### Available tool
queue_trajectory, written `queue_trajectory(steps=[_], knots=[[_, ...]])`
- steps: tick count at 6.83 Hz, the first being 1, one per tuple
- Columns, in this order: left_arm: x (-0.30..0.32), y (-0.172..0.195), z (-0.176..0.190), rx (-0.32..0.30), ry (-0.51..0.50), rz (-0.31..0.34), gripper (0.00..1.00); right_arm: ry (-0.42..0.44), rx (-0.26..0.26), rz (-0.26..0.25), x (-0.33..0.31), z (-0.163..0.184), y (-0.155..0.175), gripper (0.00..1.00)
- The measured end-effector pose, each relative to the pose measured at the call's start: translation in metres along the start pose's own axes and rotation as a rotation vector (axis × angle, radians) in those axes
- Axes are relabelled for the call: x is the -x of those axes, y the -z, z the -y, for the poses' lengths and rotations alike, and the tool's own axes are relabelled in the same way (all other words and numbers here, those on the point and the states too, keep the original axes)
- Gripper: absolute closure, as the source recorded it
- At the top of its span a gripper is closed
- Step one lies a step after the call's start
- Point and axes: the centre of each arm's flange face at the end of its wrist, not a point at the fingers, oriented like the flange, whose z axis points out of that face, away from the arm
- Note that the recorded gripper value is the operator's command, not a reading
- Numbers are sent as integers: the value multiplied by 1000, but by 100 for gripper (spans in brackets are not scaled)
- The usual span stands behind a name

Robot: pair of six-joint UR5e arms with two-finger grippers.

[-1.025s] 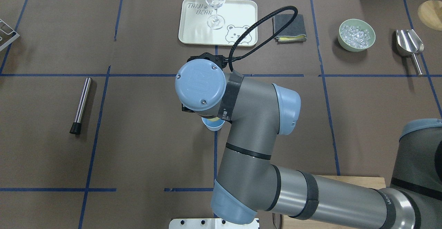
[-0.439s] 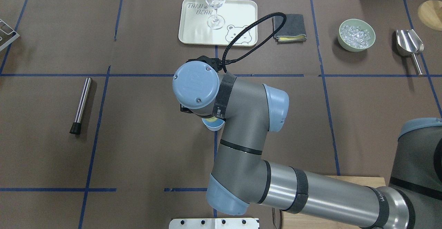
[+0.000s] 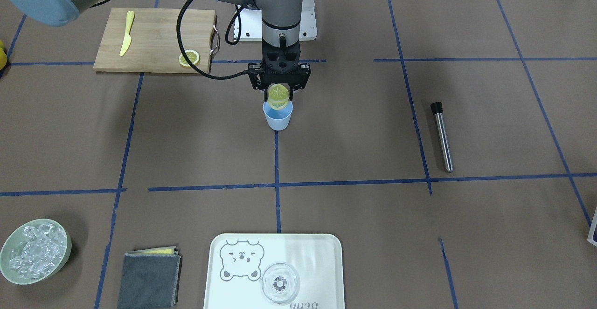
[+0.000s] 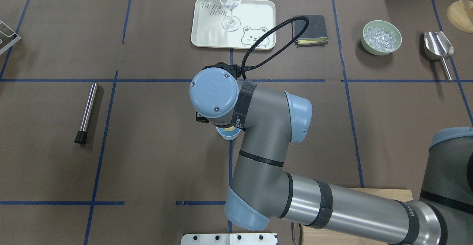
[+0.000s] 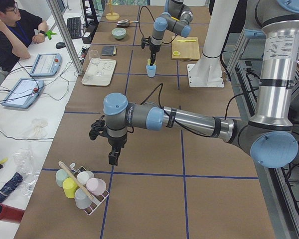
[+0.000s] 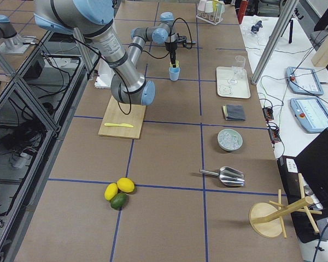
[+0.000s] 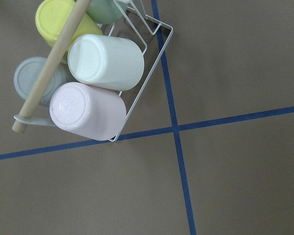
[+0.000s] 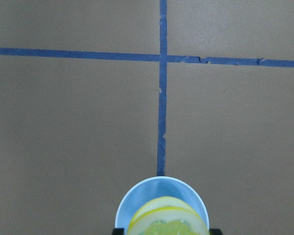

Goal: Squeeze lemon into cup
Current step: 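Lower the lemon slice into the blue cup and open the right gripper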

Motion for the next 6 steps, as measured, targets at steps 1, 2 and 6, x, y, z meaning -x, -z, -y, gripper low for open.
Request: queue_trajectory(steps=[1,2,6], knots=[[0,0,0,0,0,0,0,2,-1,3,0,0,2,20],[0,0,0,0,0,0,0,3,-1,6,0,0,3,18],[-4,2,5,-9,-2,-1,0,94,18,38,-42,6,15,0]])
